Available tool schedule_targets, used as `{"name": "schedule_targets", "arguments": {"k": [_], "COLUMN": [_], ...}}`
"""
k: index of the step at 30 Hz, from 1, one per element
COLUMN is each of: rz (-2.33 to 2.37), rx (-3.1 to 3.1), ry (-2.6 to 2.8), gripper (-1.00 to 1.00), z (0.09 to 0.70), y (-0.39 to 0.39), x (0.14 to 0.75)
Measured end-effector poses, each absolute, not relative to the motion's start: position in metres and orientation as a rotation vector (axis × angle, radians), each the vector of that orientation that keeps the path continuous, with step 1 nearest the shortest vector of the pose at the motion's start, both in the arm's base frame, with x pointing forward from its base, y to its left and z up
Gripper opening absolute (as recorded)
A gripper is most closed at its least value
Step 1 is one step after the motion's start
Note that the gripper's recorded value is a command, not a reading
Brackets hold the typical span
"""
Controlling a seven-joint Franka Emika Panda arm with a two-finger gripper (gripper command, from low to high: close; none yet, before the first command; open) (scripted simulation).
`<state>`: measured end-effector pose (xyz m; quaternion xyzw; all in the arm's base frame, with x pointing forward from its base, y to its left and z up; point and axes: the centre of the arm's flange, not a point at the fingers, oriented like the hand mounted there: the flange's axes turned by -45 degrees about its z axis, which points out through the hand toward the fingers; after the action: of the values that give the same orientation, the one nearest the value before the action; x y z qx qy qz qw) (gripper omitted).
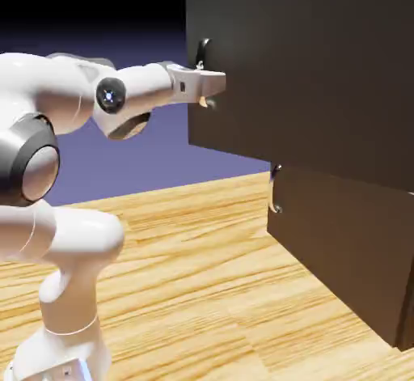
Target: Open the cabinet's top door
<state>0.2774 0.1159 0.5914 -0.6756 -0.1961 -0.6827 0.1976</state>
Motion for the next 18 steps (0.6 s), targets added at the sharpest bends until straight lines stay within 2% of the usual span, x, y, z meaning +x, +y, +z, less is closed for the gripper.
{"name": "schedule_targets", "arguments": {"k": [18], "rz": [-1.786], "rx": [-1.779], "ry": [-0.707], "gripper": [-1.0], "z": [0.592], "y": [0.035], "x": [0.218]}}
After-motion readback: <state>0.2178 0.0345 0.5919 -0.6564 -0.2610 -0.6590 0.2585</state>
